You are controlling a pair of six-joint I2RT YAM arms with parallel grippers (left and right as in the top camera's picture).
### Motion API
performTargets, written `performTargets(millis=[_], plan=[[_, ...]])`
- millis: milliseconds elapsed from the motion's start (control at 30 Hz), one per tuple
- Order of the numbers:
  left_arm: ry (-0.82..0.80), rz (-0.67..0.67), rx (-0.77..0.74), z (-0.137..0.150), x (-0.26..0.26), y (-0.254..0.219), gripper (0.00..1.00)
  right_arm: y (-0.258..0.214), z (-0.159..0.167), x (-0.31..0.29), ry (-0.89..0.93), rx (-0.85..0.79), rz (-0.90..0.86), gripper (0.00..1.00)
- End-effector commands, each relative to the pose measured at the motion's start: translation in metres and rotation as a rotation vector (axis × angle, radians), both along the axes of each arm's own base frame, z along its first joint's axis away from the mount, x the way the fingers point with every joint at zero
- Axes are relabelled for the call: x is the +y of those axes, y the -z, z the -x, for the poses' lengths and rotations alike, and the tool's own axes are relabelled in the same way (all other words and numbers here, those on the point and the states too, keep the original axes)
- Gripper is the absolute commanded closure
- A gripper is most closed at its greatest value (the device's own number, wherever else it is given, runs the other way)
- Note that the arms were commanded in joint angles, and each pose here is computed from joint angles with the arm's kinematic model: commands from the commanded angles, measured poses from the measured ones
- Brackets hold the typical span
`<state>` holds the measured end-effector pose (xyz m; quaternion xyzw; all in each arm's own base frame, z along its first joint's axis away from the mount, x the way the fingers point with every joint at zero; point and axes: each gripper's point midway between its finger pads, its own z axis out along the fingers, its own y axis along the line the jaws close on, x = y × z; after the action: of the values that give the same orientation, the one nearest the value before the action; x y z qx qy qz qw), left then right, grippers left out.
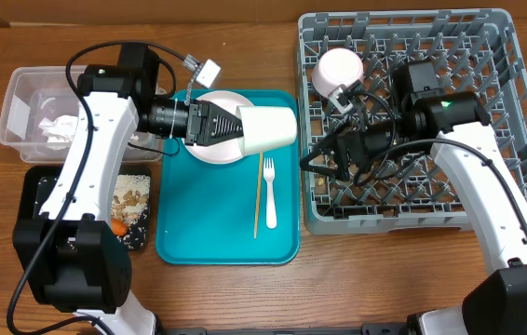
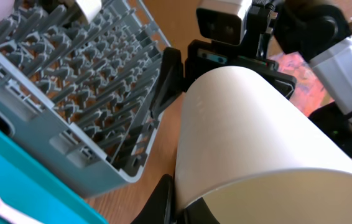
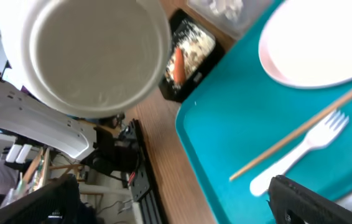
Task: Sort waste into correct bins and load items into the dishwasher
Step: 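Lift the white cup sideways toward the right gripper over the rack edge, then grasp the white cup with the right gripper from the left gripper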
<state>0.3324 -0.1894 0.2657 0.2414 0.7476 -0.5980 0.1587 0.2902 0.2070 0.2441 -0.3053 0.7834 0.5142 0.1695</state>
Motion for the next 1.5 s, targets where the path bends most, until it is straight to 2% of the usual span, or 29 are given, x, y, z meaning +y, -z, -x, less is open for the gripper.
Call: performTargets(millis=[0, 300, 767, 967, 1333, 1467], plan=[[0.020, 0.058, -0.060, 0.002, -0.004, -0.016, 0.96, -0.026, 0.003, 0.006, -0.048, -0.102, -0.112, 0.00], [0.020, 0.058, -0.057, 0.002, -0.004, -0.016, 0.96, -0.061, 0.000, 0.015, -0.118, -0.228, -0.310, 0.00], [0.060, 0.062, -0.090, 0.009, -0.015, -0.016, 0.96, -0.063, 0.006, 0.047, -0.222, -0.377, -0.308, 0.00], [0.060, 0.061, -0.089, 0.009, -0.015, -0.016, 0.96, -0.061, 0.009, 0.054, -0.238, -0.384, -0.295, 0.01], [0.060, 0.060, -0.089, 0.009, -0.015, -0.015, 0.96, -0.056, 0.006, 0.052, -0.215, -0.371, -0.262, 0.05], [0.059, 0.052, -0.089, 0.009, -0.014, -0.014, 0.96, -0.059, 0.004, 0.053, -0.220, -0.400, -0.273, 0.14]])
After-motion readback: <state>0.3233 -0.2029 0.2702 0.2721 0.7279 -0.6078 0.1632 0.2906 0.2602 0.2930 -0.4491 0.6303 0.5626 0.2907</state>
